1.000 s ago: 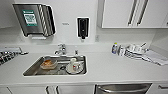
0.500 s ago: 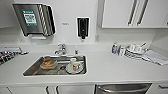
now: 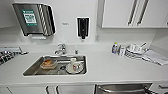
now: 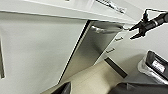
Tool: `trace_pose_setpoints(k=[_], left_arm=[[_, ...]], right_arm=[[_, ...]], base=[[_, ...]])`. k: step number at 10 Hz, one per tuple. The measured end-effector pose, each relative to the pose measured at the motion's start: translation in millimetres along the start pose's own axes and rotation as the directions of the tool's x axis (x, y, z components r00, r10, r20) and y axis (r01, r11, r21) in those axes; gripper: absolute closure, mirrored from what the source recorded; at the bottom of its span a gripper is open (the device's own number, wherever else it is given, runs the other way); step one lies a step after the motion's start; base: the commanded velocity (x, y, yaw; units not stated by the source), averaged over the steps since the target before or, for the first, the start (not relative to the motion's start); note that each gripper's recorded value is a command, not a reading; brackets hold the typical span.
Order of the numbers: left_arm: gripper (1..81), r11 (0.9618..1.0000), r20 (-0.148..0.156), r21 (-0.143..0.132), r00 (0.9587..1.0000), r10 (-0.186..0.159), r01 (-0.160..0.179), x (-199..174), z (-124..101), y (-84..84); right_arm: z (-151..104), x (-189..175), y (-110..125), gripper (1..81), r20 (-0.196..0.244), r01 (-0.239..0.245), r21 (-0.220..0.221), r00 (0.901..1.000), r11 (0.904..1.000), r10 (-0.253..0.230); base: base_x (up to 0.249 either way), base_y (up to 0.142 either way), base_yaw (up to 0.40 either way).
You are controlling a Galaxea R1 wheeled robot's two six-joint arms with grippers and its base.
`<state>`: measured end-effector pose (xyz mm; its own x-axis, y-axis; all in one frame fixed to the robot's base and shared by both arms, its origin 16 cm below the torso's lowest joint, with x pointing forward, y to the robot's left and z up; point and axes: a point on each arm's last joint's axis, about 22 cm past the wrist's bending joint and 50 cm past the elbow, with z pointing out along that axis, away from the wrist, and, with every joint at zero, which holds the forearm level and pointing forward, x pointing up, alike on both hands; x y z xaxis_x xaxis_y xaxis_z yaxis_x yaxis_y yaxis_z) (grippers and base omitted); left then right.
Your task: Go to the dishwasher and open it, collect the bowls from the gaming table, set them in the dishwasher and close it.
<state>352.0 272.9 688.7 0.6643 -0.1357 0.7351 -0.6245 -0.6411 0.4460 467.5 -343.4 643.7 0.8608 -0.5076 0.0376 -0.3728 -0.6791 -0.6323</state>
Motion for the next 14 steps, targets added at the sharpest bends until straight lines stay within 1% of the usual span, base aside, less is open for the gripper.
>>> trace_pose_setpoints(k=[1, 3, 4, 5, 6, 7, 9, 10, 11, 12, 13, 14], left_arm=[[1.0, 1.0, -0.003, -0.009, 1.0, -0.002, 0.002, 0, 4, 2.2], [1.0, 0.9996, -0.013, -0.027, 0.9999, -0.005, 0.005, 1, 11, 7.3], [1.0, 0.9995, -0.014, -0.032, 0.9999, -0.004, 0.004, 1, 14, 8.5], [1.0, 0.9995, -0.012, -0.031, 0.9999, -0.005, 0.004, 0, 15, 7.4], [1.0, 0.9996, -0.01, -0.028, 0.9999, -0.004, 0.004, -1, 14, 5.8], [1.0, 0.9997, -0.009, -0.022, 1.0, -0.003, 0.002, -1, 14, 3.2], [1.0, 0.9998, -0.006, -0.021, 1.0, -0.002, 0.002, -2, 14, 2.6], [1.0, 0.9998, -0.006, -0.021, 1.0, -0.002, 0.002, -2, 14, 2.6], [1.0, 0.9998, -0.006, -0.022, 1.0, -0.001, 0.001, -2, 14, 2.7], [1.0, 0.9997, -0.007, -0.024, 1.0, -0.002, 0.002, -2, 15, 3.3], [1.0, 0.9997, -0.007, -0.023, 1.0, -0.002, 0.002, -2, 15, 3.2], [1.0, 0.9997, -0.007, -0.024, 1.0, -0.001, 0.001, -2, 15, 3.3]], right_arm=[[2, 11, 7, 1.0, -0.011, -0.036, -0.027, 0.9993, 0.999, 0.035], [13, 27, 5, 1.0, -0.023, -0.099, -0.052, 0.9949, 0.9937, 0.098], [19, 34, 6, 1.0, -0.028, -0.126, -0.063, 0.9918, 0.99, 0.124], [21, 47, 11, 1.0, -0.048, -0.168, -0.085, 0.9853, 0.9822, 0.164], [20, 61, 14, 1.0, -0.079, -0.222, -0.09, 0.9733, 0.9708, 0.215], [18, 74, 15, 1.0, -0.104, -0.278, -0.094, 0.9577, 0.956, 0.268], [13, 94, 8, 1.0, -0.138, -0.32, -0.085, 0.9416, 0.9435, 0.307], [11, 100, 12, 1.0, -0.152, -0.344, -0.089, 0.9324, 0.9349, 0.328], [12, 104, 19, 1.0, -0.164, -0.373, -0.103, 0.9207, 0.922, 0.354], [15, 110, 22, 1.0, -0.176, -0.397, -0.104, 0.9099, 0.9121, 0.376], [21, 114, 21, 1.0, -0.18, -0.412, -0.103, 0.9029, 0.9054, 0.39], [28, 118, 21, 1.0, -0.186, -0.422, -0.107, 0.8981, 0.9003, 0.399]], base=[[0.0, 0.0, 0.0], [0.0, 0.0, 0.0], [0.0, 0.0, 0.0], [0.0, 0.0, 0.0], [0.0, 0.0, 0.0], [0.0, 0.0, 0.0], [0.0, 0.0, 0.0], [0.0, 0.0, 0.0], [0.0, 0.0, 0.0], [0.0, 0.0, 0.0], [0.0, 0.0, 0.0], [0.0, 0.0, 0.0]])
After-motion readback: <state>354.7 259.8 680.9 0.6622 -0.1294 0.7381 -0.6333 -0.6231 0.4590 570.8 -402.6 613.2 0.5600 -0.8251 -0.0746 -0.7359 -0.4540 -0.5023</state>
